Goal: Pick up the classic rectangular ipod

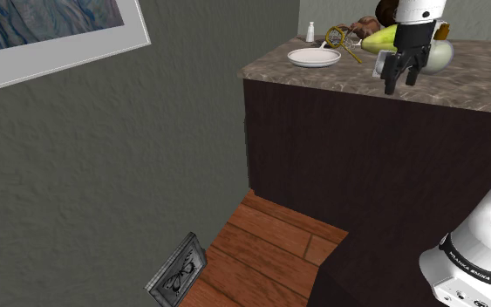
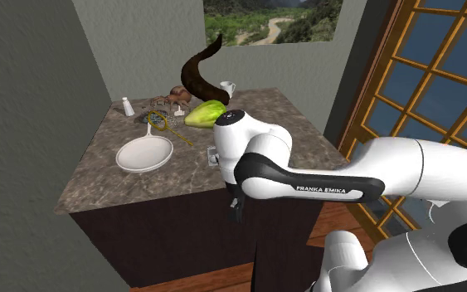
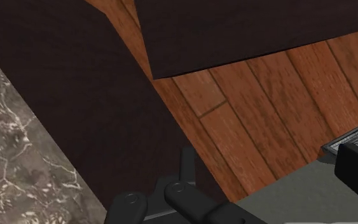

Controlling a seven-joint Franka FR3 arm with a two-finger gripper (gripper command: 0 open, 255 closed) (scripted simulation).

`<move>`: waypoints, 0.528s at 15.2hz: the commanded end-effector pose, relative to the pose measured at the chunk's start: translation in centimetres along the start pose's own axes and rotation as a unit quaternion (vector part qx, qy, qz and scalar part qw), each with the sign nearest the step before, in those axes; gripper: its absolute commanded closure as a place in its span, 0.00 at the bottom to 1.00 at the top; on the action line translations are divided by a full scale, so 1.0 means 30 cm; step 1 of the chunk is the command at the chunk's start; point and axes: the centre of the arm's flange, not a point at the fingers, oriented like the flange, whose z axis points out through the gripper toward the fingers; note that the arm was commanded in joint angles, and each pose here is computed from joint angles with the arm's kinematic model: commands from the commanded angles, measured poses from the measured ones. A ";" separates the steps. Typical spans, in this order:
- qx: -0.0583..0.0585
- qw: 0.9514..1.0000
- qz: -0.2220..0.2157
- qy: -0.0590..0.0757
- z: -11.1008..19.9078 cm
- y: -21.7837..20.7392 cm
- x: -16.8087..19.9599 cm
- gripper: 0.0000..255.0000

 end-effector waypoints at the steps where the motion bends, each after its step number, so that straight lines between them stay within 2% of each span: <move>1: 0.000 1.000 -0.004 0.004 -0.021 0.070 0.062 0.00; 8: 0.004 1.000 -0.015 0.019 -0.072 0.294 0.256 0.00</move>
